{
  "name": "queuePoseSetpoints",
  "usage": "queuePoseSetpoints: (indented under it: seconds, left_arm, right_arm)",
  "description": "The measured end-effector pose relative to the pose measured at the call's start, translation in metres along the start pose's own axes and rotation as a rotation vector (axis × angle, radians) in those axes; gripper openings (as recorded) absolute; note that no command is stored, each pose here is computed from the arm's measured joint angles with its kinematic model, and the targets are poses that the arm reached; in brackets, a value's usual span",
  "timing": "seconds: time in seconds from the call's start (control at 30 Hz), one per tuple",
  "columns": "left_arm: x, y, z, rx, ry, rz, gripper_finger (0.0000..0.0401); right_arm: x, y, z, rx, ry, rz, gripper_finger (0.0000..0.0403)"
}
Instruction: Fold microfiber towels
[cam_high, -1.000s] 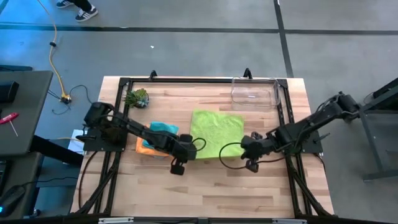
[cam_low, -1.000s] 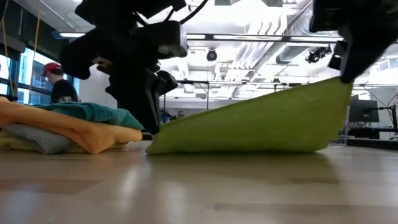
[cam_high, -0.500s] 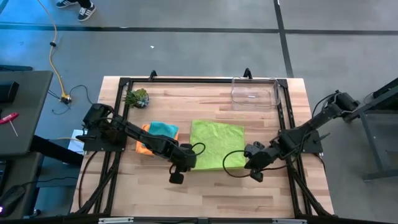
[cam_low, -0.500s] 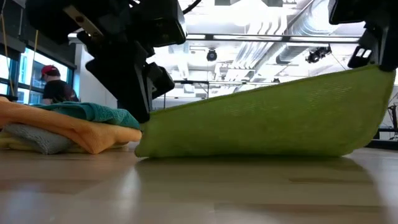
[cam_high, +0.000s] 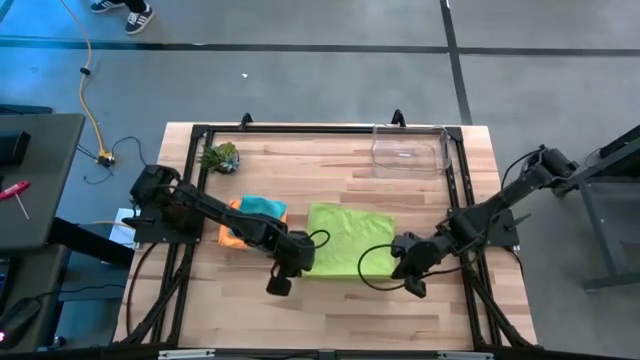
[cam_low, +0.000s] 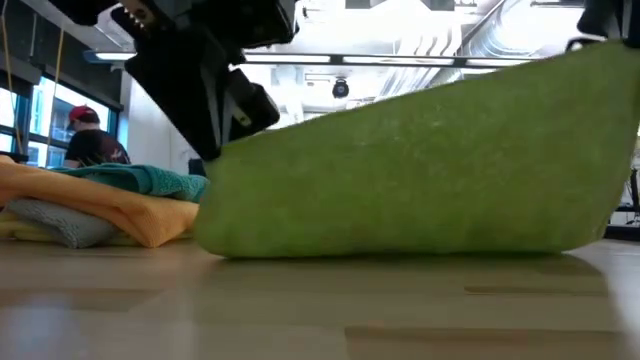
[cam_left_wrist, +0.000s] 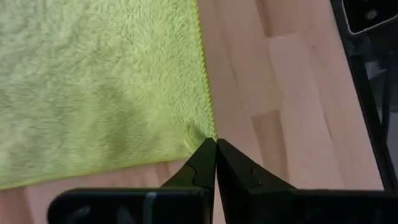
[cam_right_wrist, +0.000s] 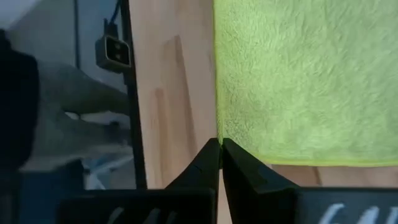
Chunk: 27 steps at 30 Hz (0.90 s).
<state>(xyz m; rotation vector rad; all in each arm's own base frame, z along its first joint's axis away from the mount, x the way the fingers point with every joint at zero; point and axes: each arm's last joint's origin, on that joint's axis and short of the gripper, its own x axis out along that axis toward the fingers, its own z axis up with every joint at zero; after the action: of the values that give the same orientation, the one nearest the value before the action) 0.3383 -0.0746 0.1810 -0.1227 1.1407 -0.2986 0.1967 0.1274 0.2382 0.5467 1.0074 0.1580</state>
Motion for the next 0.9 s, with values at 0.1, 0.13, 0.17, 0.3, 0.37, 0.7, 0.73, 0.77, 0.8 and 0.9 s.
queuePoseSetpoints:
  seconds: [0.1, 0.13, 0.17, 0.3, 0.37, 0.7, 0.73, 0.77, 0.8, 0.9]
  left_arm:
    - [-0.016, 0.003, 0.002, 0.018, 0.009, 0.021, 0.0000]
    - [-0.023, 0.005, 0.005, 0.022, -0.007, 0.024, 0.0000]
    - [-0.030, 0.006, 0.005, 0.027, -0.017, 0.031, 0.0000]
    - [-0.062, 0.018, 0.008, 0.008, -0.094, 0.055, 0.0000]
    - [-0.079, 0.025, 0.008, 0.006, -0.135, 0.073, 0.0000]
    - [-0.102, 0.082, 0.007, -0.042, -0.200, 0.262, 0.0000]
    - [-0.100, 0.089, 0.007, -0.050, -0.196, 0.281, 0.0000]
    - [-0.098, 0.095, 0.005, -0.063, -0.179, 0.298, 0.0000]
    - [-0.094, 0.100, 0.005, -0.071, -0.172, 0.310, 0.0000]
    - [-0.084, 0.116, 0.004, -0.110, -0.154, 0.318, 0.0000]
  right_arm:
    - [-0.012, 0.006, 0.007, -0.034, -0.007, -0.051, 0.0000]
    - [-0.017, 0.008, 0.009, -0.046, -0.002, -0.071, 0.0000]
    - [-0.022, 0.009, 0.010, -0.054, -0.001, -0.099, 0.0000]
    - [-0.044, 0.011, 0.015, -0.054, -0.018, -0.190, 0.0000]
    - [-0.052, 0.010, 0.017, -0.053, -0.038, -0.230, 0.0000]
    - [-0.059, -0.032, 0.013, 0.105, -0.078, -0.430, 0.0000]
    - [-0.057, -0.037, 0.013, 0.116, -0.071, -0.448, 0.0000]
    - [-0.054, -0.040, 0.014, 0.131, -0.081, -0.449, 0.0000]
    - [-0.052, -0.042, 0.014, 0.147, -0.079, -0.447, 0.0000]
    - [-0.047, -0.051, 0.013, 0.173, -0.068, -0.480, 0.0000]
